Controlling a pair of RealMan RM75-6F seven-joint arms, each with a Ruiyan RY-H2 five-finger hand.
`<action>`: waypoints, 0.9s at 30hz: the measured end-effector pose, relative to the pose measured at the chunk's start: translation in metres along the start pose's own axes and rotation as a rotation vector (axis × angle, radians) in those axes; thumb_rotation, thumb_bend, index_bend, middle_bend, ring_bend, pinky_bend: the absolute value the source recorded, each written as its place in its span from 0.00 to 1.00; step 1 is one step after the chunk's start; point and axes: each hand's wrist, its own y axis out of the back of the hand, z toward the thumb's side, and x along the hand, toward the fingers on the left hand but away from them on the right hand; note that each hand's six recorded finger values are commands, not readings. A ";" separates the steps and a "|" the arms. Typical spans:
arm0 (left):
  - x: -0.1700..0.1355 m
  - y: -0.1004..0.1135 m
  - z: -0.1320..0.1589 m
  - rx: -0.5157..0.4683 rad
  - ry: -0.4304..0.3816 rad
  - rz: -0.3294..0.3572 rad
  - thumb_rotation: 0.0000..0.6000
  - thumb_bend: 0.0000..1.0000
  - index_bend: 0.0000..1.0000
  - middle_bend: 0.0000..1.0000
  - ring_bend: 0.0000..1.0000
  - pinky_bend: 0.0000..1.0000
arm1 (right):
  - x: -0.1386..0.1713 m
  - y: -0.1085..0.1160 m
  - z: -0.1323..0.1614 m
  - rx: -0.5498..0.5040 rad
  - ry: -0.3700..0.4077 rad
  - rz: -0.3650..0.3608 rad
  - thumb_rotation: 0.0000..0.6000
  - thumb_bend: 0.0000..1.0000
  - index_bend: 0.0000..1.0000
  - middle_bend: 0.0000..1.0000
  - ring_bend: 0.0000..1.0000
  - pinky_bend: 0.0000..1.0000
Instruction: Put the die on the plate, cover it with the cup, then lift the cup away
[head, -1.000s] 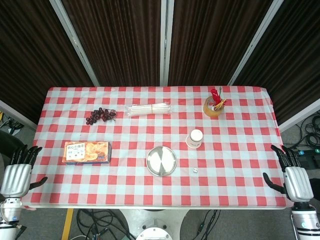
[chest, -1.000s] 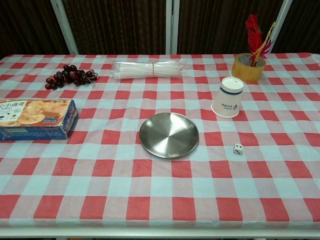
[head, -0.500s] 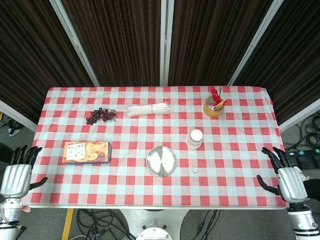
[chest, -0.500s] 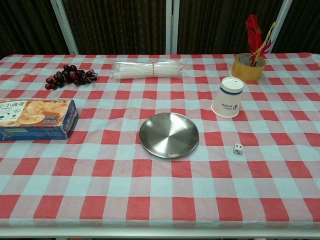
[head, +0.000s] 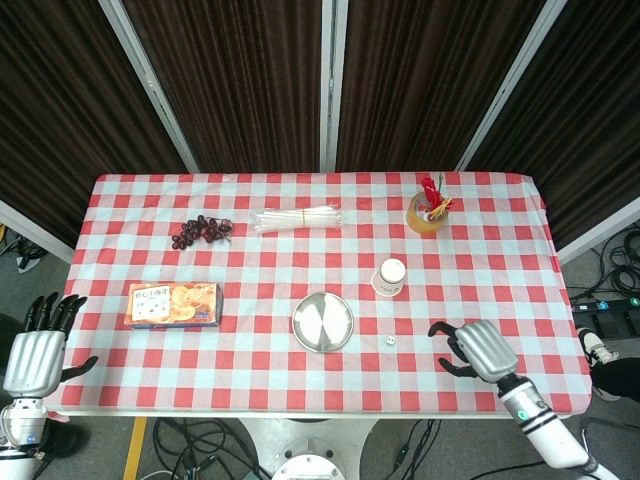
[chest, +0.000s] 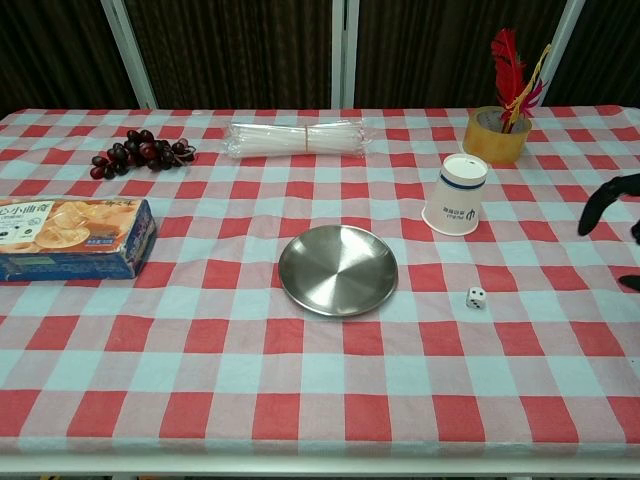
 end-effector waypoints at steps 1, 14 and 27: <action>0.000 0.000 0.000 -0.002 -0.001 0.000 1.00 0.00 0.14 0.13 0.02 0.02 | -0.008 -0.005 0.003 0.010 0.006 0.025 1.00 0.16 0.41 0.91 0.90 0.95; -0.001 -0.003 -0.006 -0.012 0.007 -0.004 1.00 0.00 0.14 0.13 0.02 0.02 | -0.094 -0.054 0.040 0.150 0.068 0.194 1.00 0.23 0.42 0.91 0.90 0.96; -0.002 -0.005 -0.008 -0.016 0.013 -0.007 1.00 0.00 0.14 0.13 0.02 0.02 | -0.101 -0.056 0.036 0.179 0.043 0.205 1.00 0.24 0.45 0.91 0.90 0.96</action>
